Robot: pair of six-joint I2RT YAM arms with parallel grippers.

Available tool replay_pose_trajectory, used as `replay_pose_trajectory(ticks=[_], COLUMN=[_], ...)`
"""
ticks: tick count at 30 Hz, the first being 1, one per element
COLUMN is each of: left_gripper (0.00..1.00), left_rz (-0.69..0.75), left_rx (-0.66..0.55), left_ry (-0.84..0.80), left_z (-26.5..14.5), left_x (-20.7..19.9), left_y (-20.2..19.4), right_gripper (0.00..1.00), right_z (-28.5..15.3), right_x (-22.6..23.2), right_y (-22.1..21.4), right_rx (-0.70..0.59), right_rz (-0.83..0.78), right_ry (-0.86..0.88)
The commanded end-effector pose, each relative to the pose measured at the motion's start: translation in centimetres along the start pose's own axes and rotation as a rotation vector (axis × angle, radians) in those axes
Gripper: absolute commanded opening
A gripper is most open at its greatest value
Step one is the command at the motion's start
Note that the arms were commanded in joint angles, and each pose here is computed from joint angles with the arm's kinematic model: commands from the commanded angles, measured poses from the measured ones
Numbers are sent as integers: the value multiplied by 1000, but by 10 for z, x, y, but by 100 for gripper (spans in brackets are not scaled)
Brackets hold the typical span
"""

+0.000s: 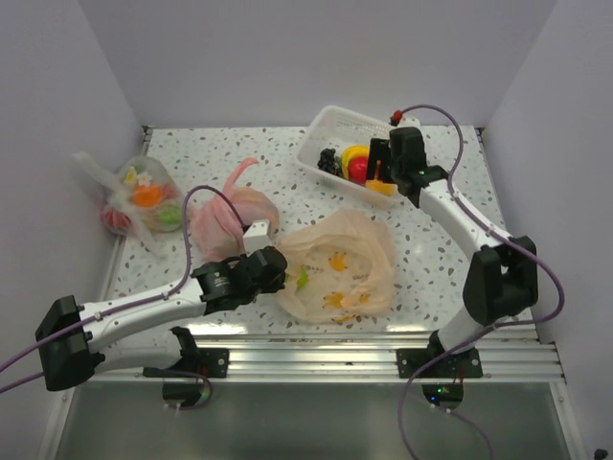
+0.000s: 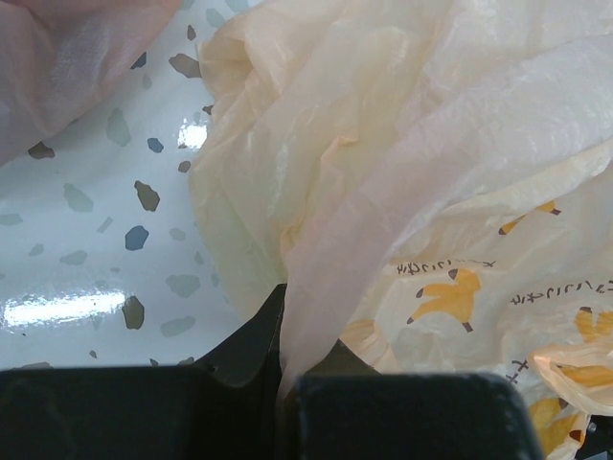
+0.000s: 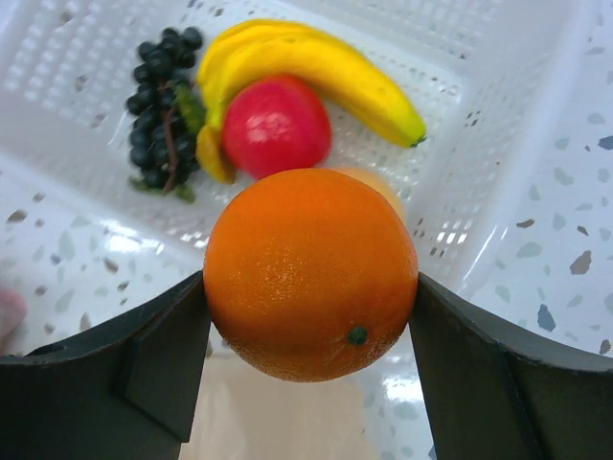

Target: Untie the knot of the plastic bag and take out the fruit

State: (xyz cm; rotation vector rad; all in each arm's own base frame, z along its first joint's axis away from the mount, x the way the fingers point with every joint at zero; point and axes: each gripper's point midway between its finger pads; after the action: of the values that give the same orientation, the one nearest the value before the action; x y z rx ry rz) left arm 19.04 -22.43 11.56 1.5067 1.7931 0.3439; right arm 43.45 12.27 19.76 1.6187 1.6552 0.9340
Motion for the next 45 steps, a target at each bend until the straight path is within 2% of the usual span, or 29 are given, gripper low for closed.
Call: replay_pose_trajectory(ticks=[1,3,4,5,7,9,10,11,13,19,21,23,24,25,27,28,30,31,37,41,45], left_gripper=[1,1,1,1,1,1,1,1,1,1,1,1,1,1,1,1,1,1,1,1,1], left_rz=[-19,-21,-22,-18,-18,-15,-16,-17,-18,-12,-13,-16,-17,-17,-16,-18,-18,-20,-13,-9,4], left_rx=[-32,-32,-31,-29,-26,-26,-24,-24,-26,-33,-36,-43,-43,-47,-50,-53,-54,-57,-62,-62,-59], left_ry=[-9,-12,-11,-9,-6,1,1,1,-2,-1,2,0,0,-1,3,4,5,3,5,-1,3], left_z=[-3,-2,-2,-2,-1,0,0,1,0,-2,-2,-4,-4,-4,-5,-5,-5,-6,-6,-6,-6], left_x=[0,0,1,2,4,6,7,7,6,5,4,2,2,1,1,1,-1,-1,-6,-6,-6], left_y=[6,5,4,3,2,0,-1,-1,0,3,5,8,8,10,11,12,13,14,18,18,18], right_gripper=[44,46,47,49,58,71,85,93,99,99,99,99,99,99,97,97,95,95,89,82,81], right_z=[30,61,63,72,99,103,112,113,115,89,66,55,34,28,-6,-16,-51,-61,-153,-190,-189], right_x=[-23,-37,-39,-47,-53,-58,-59,-59,-58,-52,-41,-24,-17,-7,12,24,44,57,111,140,157], right_y=[62,60,80,83,76,93,96,91,86,75,84,66,75,55,57,36,35,12,-34,-71,-119], right_rx=[-157,-132,-163,-159,-116,-124,-119,-96,-73,-91,-119,-82,-113,-72,-97,-62,-97,-61,-91,-63,22], right_rz=[104,130,141,143,132,127,123,119,112,120,121,110,110,86,67,44,14,-23,-78,-61,-87], right_ry=[-96,-143,-150,-175,-213,-237,-246,-250,-250,-179,-106,-3,33,64,165,202,299,341,637,833,889])
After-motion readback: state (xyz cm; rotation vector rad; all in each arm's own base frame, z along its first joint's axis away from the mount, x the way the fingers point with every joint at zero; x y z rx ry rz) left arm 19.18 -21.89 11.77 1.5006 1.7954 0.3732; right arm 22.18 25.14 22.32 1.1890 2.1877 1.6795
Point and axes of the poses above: each gripper's point midway between its finger pads, its own z axis out along the fingers, its own x axis along the line the jaws close on, y = z × x, and after that the axes turned 4 degrees about -z, right-handed
